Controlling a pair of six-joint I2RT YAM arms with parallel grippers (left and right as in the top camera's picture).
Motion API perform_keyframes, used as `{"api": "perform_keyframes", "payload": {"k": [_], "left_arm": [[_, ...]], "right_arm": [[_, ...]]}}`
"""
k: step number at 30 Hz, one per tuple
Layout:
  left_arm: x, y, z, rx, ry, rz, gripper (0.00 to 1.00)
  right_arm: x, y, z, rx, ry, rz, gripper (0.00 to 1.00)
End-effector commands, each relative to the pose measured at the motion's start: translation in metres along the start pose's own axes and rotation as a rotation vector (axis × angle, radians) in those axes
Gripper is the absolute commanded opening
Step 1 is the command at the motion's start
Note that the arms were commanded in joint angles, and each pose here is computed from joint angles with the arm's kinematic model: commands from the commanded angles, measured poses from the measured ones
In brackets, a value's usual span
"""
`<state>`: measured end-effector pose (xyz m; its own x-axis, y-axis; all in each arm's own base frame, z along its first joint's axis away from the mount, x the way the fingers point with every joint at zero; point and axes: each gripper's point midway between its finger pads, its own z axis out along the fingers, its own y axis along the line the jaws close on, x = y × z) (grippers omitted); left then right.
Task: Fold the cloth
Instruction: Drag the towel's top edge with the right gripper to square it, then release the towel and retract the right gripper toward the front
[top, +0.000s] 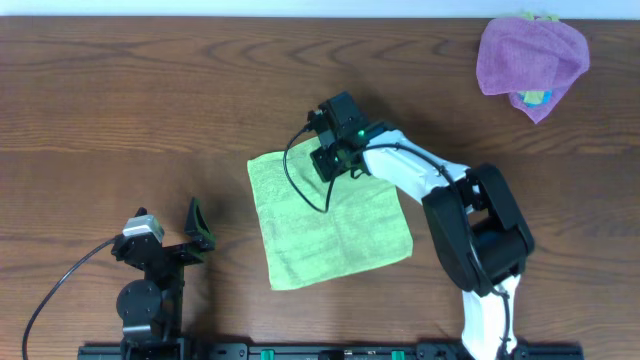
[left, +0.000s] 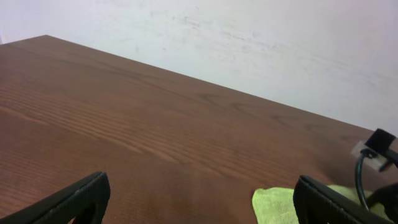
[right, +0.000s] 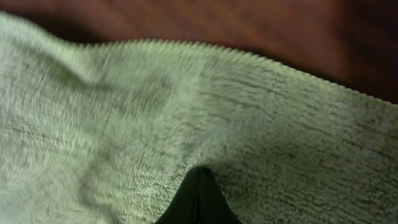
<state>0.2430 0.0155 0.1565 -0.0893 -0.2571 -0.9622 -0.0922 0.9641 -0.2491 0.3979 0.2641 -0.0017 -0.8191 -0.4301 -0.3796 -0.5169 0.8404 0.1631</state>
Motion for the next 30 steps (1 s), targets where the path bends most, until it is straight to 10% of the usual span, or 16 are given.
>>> {"api": "perform_keyframes", "payload": {"k": [1,11,30], "left_arm": [[0.019,0.007,0.002,-0.022,0.044,-0.002,0.96],[0.019,0.007,0.002,-0.022,0.044,-0.002,0.95],[0.019,0.006,0.002,-0.022,0.044,-0.002,0.95]], "right_arm": [[0.021,-0.056,0.020,0.134,0.070,0.089,0.01],[0.021,-0.132,0.003,0.195,0.034,0.257,0.02],[-0.006,-0.090,0.020,0.084,-0.043,0.181,0.01]]}}
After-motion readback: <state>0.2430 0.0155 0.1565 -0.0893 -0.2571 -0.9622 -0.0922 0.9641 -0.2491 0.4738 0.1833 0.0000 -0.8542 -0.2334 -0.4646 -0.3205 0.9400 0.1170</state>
